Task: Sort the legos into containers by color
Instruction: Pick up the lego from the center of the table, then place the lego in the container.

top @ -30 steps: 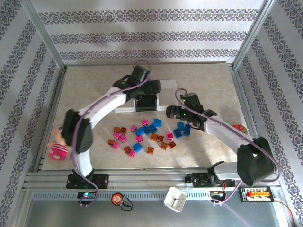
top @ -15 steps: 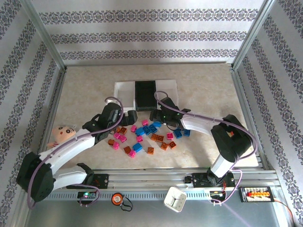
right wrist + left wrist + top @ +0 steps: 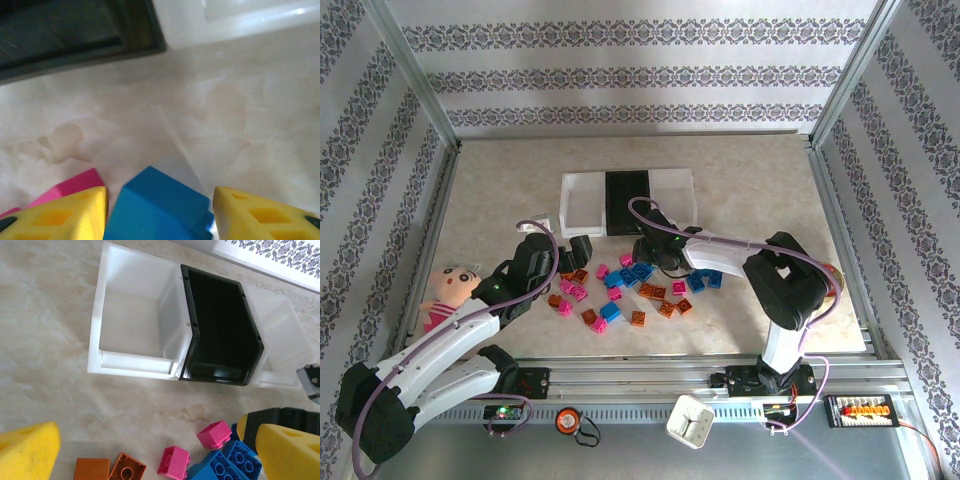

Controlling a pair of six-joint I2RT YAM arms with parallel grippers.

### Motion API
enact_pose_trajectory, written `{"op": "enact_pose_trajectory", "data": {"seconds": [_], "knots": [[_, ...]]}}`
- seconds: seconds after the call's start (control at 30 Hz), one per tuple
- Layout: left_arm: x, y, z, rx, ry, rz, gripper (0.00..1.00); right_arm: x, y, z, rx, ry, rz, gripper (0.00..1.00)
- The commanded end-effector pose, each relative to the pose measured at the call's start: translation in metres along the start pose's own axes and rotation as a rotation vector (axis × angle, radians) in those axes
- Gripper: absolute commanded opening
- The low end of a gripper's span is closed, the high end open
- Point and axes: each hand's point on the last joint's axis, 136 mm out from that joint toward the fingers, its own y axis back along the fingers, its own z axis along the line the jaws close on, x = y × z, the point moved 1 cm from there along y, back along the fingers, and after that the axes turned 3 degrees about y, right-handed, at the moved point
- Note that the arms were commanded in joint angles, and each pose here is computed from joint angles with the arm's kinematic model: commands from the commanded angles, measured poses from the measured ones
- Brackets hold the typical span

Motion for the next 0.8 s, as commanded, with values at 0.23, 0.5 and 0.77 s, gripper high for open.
{"op": "enact_pose_trajectory", "data": {"seconds": [0.23, 0.5, 0.77], "knots": [[-0.002, 0.003, 0.006, -0.034, -0.017, -0.027, 1.0, 0.0, 0.01, -0.001, 0.023, 0.043, -0.002, 0.4], [0.002, 0.006, 0.014, -0.063, -0.023, -0.015, 1.0, -0.057, 0.085, 0.003, -0.041, 0.127, -0.202, 0.36], [0.018, 0.009, 0.033, -0.122, -0.002, 0.021, 1.0, -0.139, 0.097, -0.021, 0.062, 0.176, -0.327, 0.36]]}}
